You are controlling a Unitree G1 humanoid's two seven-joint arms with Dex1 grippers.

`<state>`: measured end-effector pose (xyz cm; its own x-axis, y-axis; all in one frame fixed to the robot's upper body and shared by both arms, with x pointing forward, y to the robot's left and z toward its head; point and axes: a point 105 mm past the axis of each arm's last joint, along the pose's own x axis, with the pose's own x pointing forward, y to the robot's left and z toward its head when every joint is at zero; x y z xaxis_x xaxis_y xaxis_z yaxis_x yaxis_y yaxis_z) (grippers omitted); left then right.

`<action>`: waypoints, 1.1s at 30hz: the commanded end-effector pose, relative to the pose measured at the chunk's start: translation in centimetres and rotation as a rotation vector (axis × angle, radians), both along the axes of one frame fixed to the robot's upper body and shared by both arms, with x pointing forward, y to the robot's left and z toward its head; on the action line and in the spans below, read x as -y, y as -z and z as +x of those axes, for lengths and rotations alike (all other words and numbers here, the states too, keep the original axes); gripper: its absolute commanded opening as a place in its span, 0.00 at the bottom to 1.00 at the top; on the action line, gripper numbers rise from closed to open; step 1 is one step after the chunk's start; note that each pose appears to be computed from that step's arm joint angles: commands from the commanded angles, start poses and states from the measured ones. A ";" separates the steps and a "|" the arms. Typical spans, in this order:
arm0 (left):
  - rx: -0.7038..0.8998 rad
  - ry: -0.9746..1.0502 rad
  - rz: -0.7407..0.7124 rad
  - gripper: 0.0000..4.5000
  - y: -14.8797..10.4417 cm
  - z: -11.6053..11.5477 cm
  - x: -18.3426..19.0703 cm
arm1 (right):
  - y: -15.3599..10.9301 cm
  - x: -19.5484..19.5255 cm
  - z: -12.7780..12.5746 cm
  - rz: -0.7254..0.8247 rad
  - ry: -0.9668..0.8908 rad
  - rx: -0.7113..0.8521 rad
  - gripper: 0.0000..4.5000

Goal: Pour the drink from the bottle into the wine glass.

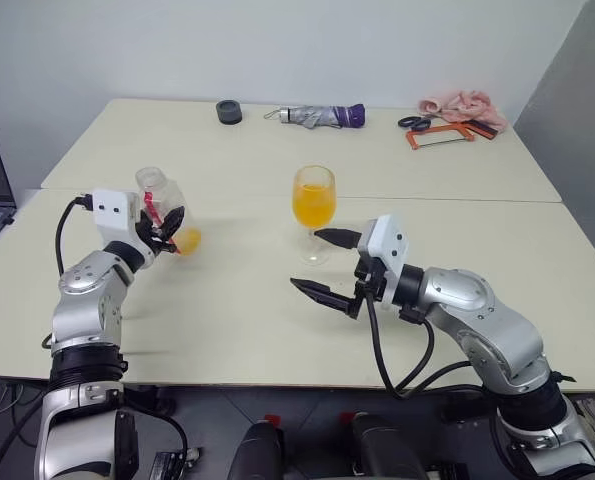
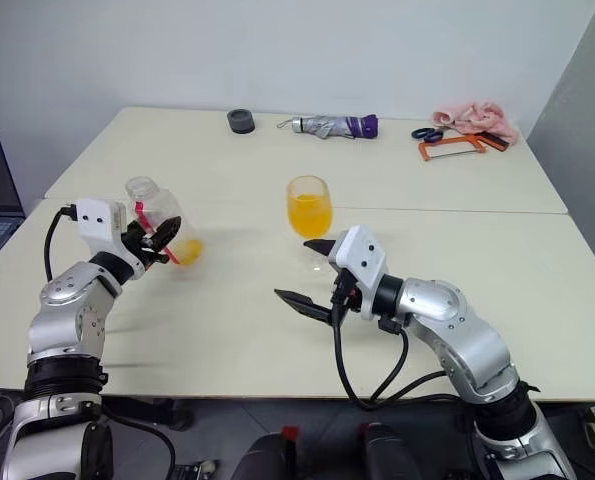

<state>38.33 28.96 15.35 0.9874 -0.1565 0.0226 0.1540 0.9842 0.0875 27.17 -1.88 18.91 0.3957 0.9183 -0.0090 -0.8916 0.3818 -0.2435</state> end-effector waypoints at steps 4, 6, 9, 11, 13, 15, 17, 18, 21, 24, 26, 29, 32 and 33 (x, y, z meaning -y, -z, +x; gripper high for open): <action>0.057 -0.005 -0.004 0.97 -1.2 0.0 0.1 | -1.3 -0.4 -0.4 0.013 -0.027 0.059 1.00; 0.059 0.003 -0.010 0.99 -1.2 0.0 0.3 | -1.2 -0.4 -0.5 0.011 -0.027 0.059 1.00; 0.057 0.007 0.002 0.99 -1.0 -0.3 0.5 | -1.0 -0.3 -0.6 0.003 -0.029 0.054 1.00; 0.057 0.008 0.020 0.99 -0.8 -0.5 0.6 | -0.7 -0.1 -0.6 -0.005 -0.027 0.047 1.00; 0.057 0.009 0.035 0.99 -0.6 -0.8 0.6 | -0.3 0.2 -0.6 -0.016 -0.023 0.042 1.00; 0.052 0.000 0.060 0.99 -0.2 -1.3 0.4 | 0.6 0.7 -0.6 -0.042 -0.011 0.046 1.00; 0.049 -0.002 0.085 0.99 0.1 -1.6 0.3 | 1.7 1.1 -0.8 -0.108 -0.007 0.087 1.00; 0.051 -0.010 0.083 0.99 0.2 -1.9 0.2 | 2.2 1.3 -0.9 -0.107 -0.002 0.072 1.00; 0.043 -0.043 0.065 0.99 0.7 -2.6 -0.2 | 3.3 2.0 -0.5 -0.064 0.059 0.042 1.00; 0.054 -0.072 0.043 0.99 1.3 -3.7 0.1 | 3.9 3.8 0.1 0.035 0.179 0.030 1.00; 0.041 -0.067 0.007 0.99 1.7 -4.7 0.6 | 4.6 5.1 0.1 0.102 0.240 -0.013 1.00; 0.004 -0.085 0.001 0.99 2.6 -5.8 1.1 | 5.5 6.6 0.0 0.175 0.318 -0.070 1.00; -0.016 -0.093 -0.010 0.99 3.5 -7.4 1.9 | 7.0 8.6 1.2 0.236 0.500 -0.080 1.00; -0.018 -0.095 -0.009 0.99 3.6 -7.7 2.1 | 7.2 9.1 1.5 0.255 0.542 -0.078 1.00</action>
<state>30.98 27.01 10.18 0.9965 -0.0683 -0.0476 0.0714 0.9952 0.0667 28.11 -9.79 11.00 0.7708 0.6312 0.0860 -0.6328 0.7742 -0.0102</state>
